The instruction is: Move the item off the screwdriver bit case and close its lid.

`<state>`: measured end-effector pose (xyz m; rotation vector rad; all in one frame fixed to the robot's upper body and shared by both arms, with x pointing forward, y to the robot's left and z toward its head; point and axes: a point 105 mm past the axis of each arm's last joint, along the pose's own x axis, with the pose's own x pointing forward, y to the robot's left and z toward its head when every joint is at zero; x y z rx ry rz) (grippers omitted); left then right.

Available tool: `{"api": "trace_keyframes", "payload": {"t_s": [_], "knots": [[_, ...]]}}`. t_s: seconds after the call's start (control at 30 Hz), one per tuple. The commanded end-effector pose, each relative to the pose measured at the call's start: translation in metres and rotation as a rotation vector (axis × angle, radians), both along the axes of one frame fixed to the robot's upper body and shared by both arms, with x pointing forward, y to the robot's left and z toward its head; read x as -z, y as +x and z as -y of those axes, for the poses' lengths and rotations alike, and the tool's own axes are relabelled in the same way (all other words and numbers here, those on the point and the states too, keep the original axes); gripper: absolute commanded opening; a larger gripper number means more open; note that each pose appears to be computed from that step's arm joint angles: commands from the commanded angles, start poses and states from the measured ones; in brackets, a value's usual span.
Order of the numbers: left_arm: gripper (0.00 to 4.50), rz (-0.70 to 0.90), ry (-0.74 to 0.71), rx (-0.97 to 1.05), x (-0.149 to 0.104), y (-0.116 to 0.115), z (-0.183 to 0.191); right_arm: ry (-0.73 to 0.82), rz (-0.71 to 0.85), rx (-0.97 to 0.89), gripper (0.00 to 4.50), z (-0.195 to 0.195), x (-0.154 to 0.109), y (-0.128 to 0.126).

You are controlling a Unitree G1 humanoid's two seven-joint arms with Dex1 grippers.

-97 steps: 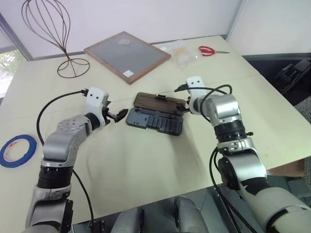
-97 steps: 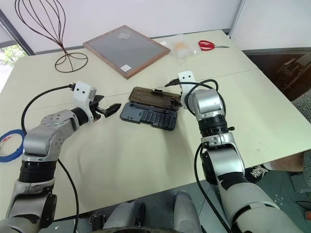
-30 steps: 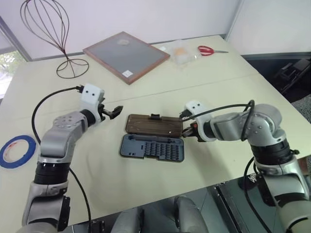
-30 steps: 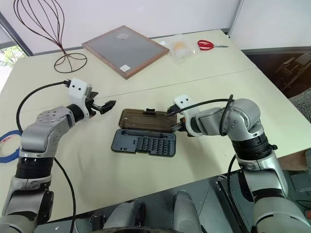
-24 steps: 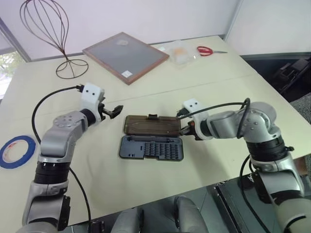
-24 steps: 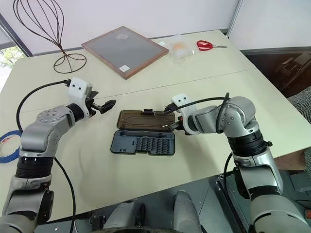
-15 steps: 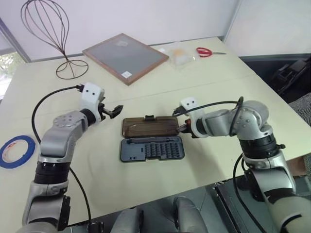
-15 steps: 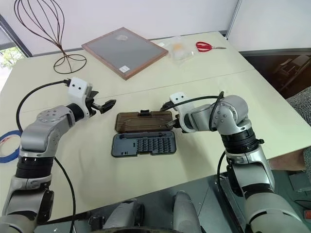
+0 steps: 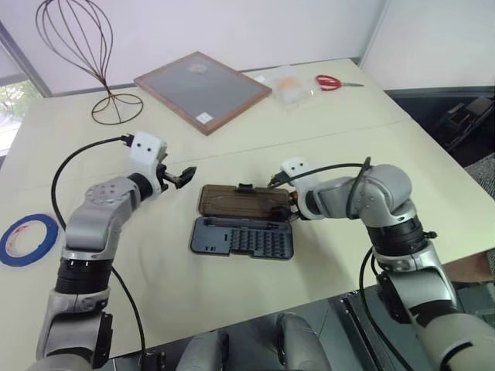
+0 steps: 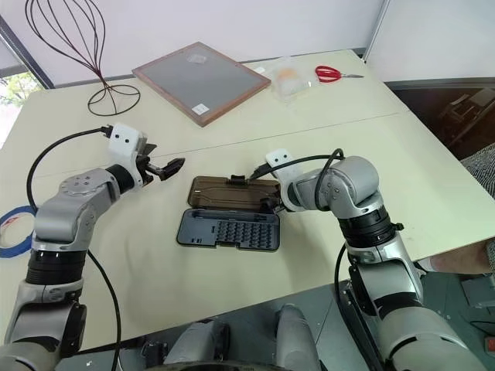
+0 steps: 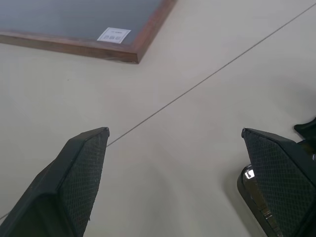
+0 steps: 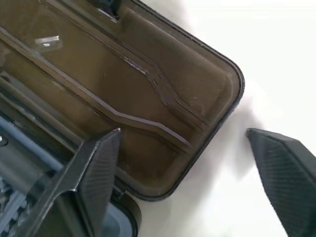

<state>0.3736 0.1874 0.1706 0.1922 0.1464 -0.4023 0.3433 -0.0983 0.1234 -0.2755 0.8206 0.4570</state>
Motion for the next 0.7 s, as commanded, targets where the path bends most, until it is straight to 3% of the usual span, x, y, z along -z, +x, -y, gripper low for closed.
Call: {"api": "trace_keyframes", "payload": {"t_s": [0.03, 0.1, 0.27, 0.3, 0.7], "knots": [[4.5, 0.054, 0.013, 0.01, -0.0122, 0.0001, 0.0022, 0.008, 0.01, 0.014, 3.79, 0.0028, -0.0036, 0.0026], [4.5, 0.055, 0.013, 0.009, -0.0125, 0.0003, 0.0018, 0.007, 0.008, 0.012, 2.96, 0.0026, -0.002, 0.0021], [4.5, 0.057, 0.014, 0.006, -0.013, 0.0003, 0.0007, 0.006, -0.001, -0.006, 0.26, 0.0012, 0.0019, -0.0006], [4.5, 0.058, 0.015, 0.006, -0.0132, 0.0003, 0.0005, 0.005, -0.003, -0.008, 0.05, 0.001, 0.0026, -0.0009], [4.5, 0.065, 0.018, 0.001, -0.0146, 0.0003, -0.0004, -0.003, -0.017, -0.056, 0.05, 0.0003, 0.0052, -0.0067]]}}
